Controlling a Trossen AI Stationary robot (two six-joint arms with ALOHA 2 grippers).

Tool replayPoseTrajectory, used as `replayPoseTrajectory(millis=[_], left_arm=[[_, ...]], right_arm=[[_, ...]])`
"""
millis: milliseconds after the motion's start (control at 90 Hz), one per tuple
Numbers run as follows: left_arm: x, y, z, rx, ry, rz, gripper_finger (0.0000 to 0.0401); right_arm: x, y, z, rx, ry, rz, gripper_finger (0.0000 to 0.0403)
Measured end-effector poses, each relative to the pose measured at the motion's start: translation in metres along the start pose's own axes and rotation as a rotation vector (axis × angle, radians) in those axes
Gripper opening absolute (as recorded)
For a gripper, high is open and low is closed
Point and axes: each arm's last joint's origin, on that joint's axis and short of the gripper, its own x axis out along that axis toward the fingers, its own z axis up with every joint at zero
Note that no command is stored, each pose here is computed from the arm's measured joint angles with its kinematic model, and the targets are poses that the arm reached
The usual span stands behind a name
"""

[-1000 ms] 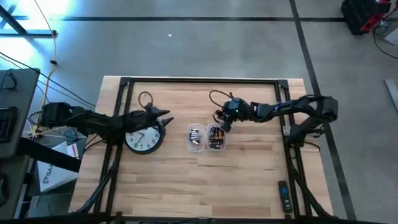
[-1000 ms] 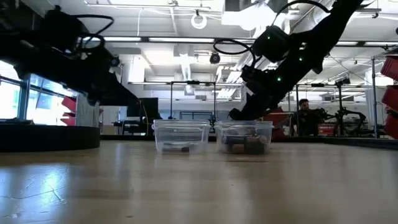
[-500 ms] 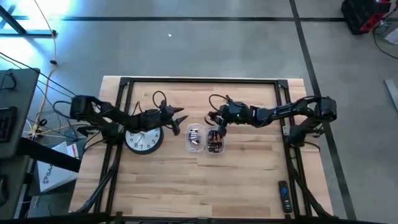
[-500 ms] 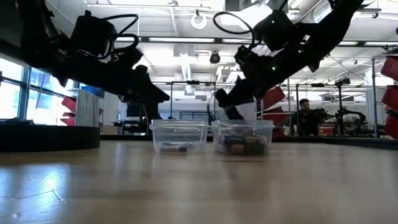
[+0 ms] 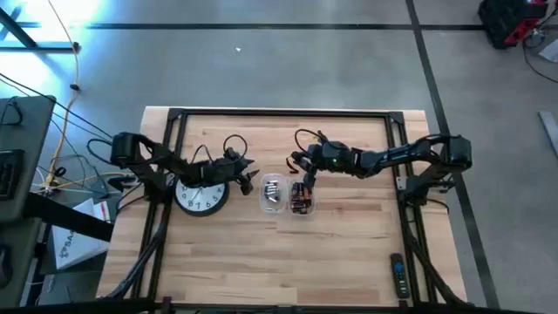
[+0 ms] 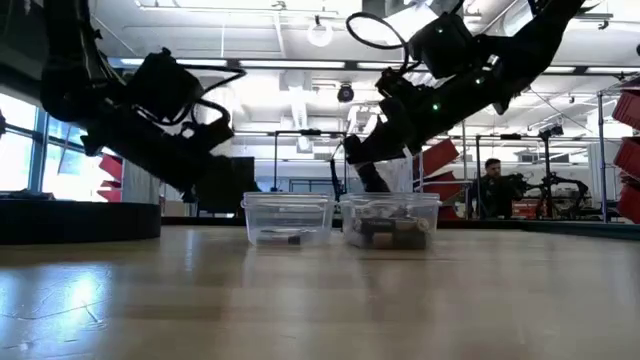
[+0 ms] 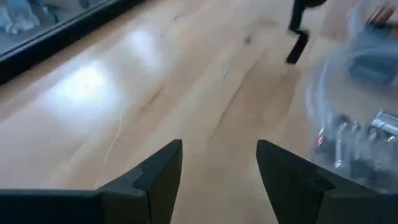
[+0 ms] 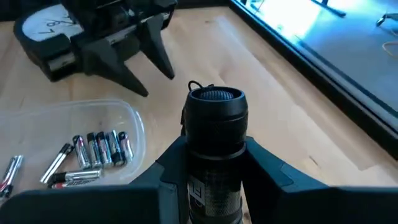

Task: Insert battery
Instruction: Move the black flashlight to the top center of the table

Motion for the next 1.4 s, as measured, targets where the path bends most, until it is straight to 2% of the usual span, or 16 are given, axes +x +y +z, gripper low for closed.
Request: replayPoseTrajectory(millis=[111, 244, 356, 644, 844, 978, 1089, 1200, 1400], left_arm=[[0.002, 0.001, 0.016, -0.049, -0.119, -0.022, 0.0190], [0.005, -0.001, 0.026, -0.026, -0.181, -0.062, 0.0190], [0.005, -0.001, 0.026, 0.018, -0.173, -0.057, 0.0190], [0.006, -0.002, 0.018, 0.035, -0.095, -0.041, 0.0190], [0.005, 0.000, 0.013, -0.085, -0.066, -0.037, 0.0190], [-0.005, 0.005, 0.006, -0.124, -0.070, -0.021, 0.0190], [-0.025, 0.012, 0.006, -0.166, -0.160, -0.043, 0.0190], [-0.046, 0.017, 0.003, -0.141, -0.248, -0.084, 0.0190], [-0.064, 0.020, -0.021, -0.100, -0.165, -0.109, 0.0190]], right_arm=[[0.000, 0.000, 0.002, 0.001, -0.022, -0.001, 0.0078], [0.000, 0.000, 0.004, -0.004, -0.038, -0.002, 0.0078], [0.000, 0.000, 0.004, -0.005, -0.036, -0.002, 0.0078], [0.000, 0.000, 0.004, -0.005, -0.036, -0.009, 0.0078], [0.000, 0.000, 0.004, -0.004, -0.035, -0.009, 0.0078], [0.000, 0.000, 0.003, 0.004, -0.028, -0.010, 0.0078], [0.000, 0.000, 0.003, 0.005, -0.028, -0.010, 0.0078], [0.000, 0.000, 0.003, 0.005, -0.028, -0.010, 0.0078], [0.000, 0.000, 0.003, 0.004, -0.034, -0.010, 0.0078]])
